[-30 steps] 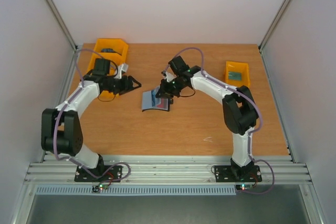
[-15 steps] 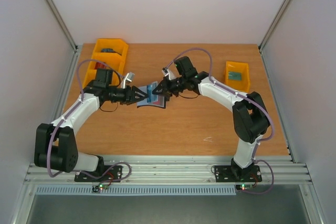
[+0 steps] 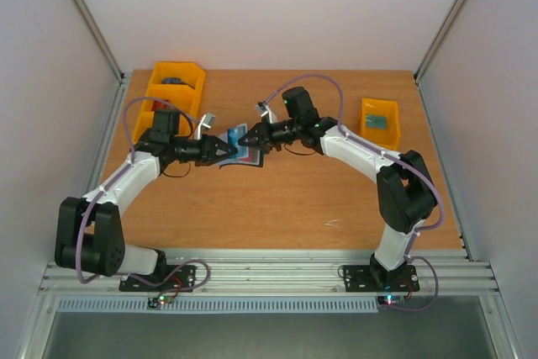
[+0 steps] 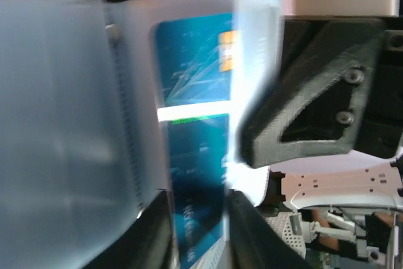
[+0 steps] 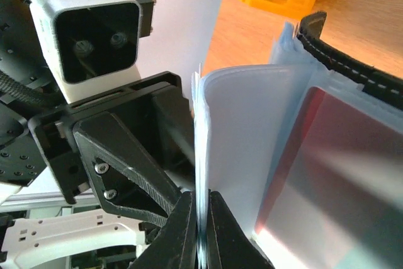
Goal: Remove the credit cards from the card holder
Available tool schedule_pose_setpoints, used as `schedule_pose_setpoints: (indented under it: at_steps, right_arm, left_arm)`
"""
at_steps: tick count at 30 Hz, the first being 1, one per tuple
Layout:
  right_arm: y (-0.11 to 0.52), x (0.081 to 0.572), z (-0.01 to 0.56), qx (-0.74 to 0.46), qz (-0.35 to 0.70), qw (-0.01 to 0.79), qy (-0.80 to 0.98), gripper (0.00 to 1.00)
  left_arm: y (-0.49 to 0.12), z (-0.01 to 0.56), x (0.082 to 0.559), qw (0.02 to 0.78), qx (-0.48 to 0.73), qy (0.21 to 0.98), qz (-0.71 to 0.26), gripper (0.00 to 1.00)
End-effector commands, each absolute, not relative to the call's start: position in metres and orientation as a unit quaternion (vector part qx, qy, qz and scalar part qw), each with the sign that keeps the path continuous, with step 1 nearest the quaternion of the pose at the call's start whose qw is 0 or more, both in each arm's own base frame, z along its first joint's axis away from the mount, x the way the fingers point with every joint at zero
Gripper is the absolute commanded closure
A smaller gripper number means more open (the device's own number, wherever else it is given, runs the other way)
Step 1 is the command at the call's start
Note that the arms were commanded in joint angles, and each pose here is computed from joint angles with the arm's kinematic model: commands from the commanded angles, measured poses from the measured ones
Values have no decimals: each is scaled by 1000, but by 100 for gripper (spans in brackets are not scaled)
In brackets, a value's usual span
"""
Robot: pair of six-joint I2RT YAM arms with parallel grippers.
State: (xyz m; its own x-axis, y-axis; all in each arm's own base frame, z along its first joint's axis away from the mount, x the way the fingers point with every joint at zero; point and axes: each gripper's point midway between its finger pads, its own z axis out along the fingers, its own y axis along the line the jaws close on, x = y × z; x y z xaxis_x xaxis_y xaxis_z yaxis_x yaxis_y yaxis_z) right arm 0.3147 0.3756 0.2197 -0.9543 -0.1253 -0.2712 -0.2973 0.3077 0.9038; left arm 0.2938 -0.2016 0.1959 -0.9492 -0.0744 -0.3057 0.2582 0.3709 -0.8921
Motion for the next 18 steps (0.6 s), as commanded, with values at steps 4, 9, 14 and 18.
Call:
schedule_pose_setpoints:
  at_steps: [4,9,14,18]
  right_arm:
    - [374,311,241,-158,580,93,793,99]
    - [370,311,230,-147,567,85,806,86]
    - [364,307,220,-145,550,82,819,66]
    - [357,304,203,-137,525,75,836,69]
  left_arm:
    - [-209,216,288,163,97,788,-586,93]
    - [-209,215,285,163,102,785,-589,100]
    - [-207,201,287,160,93,798,-574,100]
    - [-205,184,288,158,86,808,-561,100]
